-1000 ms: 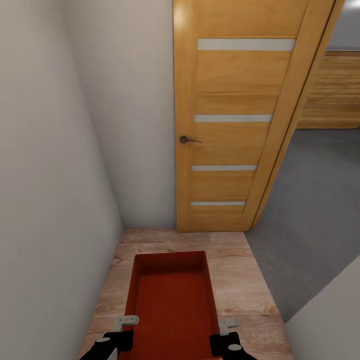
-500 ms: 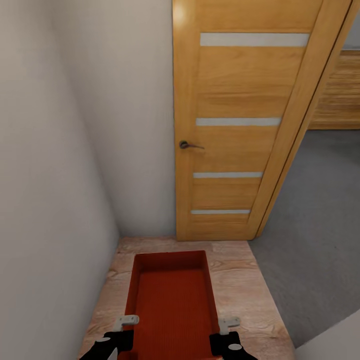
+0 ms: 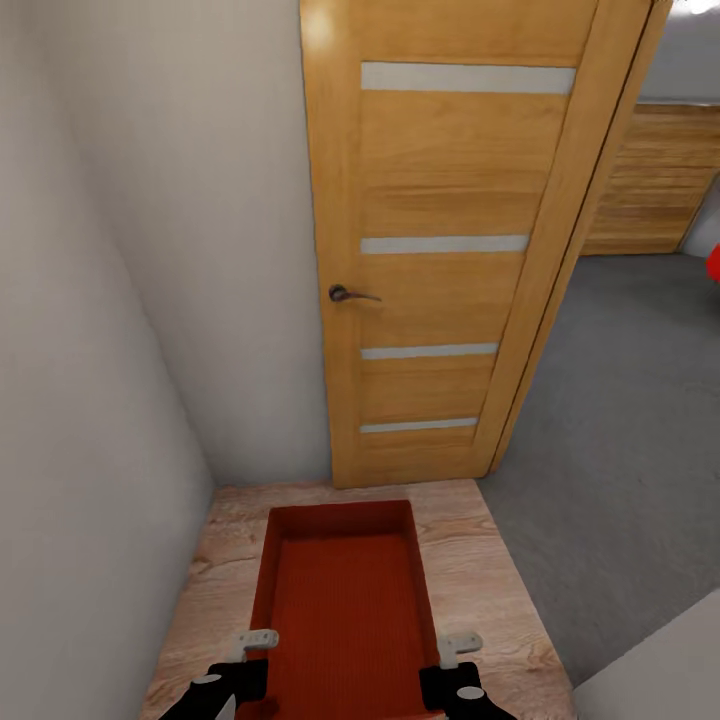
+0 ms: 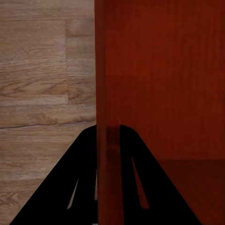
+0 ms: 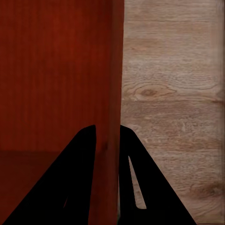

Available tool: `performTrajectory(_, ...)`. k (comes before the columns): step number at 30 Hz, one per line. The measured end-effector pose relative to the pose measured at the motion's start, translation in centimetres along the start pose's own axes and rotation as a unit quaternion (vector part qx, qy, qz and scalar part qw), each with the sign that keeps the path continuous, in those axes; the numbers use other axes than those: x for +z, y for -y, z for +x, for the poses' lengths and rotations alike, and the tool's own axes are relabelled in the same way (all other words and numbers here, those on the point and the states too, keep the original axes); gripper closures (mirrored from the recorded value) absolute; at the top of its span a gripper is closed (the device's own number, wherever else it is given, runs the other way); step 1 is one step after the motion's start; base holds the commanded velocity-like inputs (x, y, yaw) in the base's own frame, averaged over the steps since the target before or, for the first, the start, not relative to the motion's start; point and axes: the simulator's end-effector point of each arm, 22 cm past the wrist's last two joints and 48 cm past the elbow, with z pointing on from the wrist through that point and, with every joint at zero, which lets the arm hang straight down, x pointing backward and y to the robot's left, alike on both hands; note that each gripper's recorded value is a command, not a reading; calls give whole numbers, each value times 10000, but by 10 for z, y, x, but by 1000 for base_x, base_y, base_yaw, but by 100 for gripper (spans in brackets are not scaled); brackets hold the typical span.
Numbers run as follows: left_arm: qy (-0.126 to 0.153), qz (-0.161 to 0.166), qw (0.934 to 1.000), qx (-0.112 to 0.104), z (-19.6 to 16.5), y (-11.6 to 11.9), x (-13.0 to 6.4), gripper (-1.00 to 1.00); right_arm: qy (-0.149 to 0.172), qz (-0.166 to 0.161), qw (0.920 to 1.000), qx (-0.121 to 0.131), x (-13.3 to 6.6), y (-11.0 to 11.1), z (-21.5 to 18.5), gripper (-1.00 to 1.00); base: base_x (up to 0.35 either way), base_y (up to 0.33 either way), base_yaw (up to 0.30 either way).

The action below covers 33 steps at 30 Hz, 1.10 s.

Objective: Move the two storage containers from the living room to the garage. In the garage, place one container on the floor and stack the other container on top of it (either order is fine).

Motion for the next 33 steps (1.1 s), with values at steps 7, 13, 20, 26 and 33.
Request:
performTrajectory(7, 2, 0, 10000, 0, 0, 0, 0, 100, 1, 0, 10000, 0, 0, 0, 0, 100, 0, 0, -287)
performTrajectory(13, 1, 2, 10000, 3, 0, 0, 0, 100, 1, -1, 10000, 3, 0, 0, 0, 100, 0, 0, -287)
performTrajectory(20, 21, 4, 10000, 0, -2, 0, 0, 100, 18, -1, 10000, 1, 0, 0, -2, 100, 0, 0, -287)
performTrajectory(26, 17, 3, 10000, 2, -2, 0, 0, 100, 15, -1, 10000, 3, 0, 0, -1, 100, 0, 0, -287)
performTrajectory(33, 23, 4, 10000, 1, -2, 0, 0, 100, 20, 0, 10000, 2, 0, 0, -2, 100, 0, 0, -287)
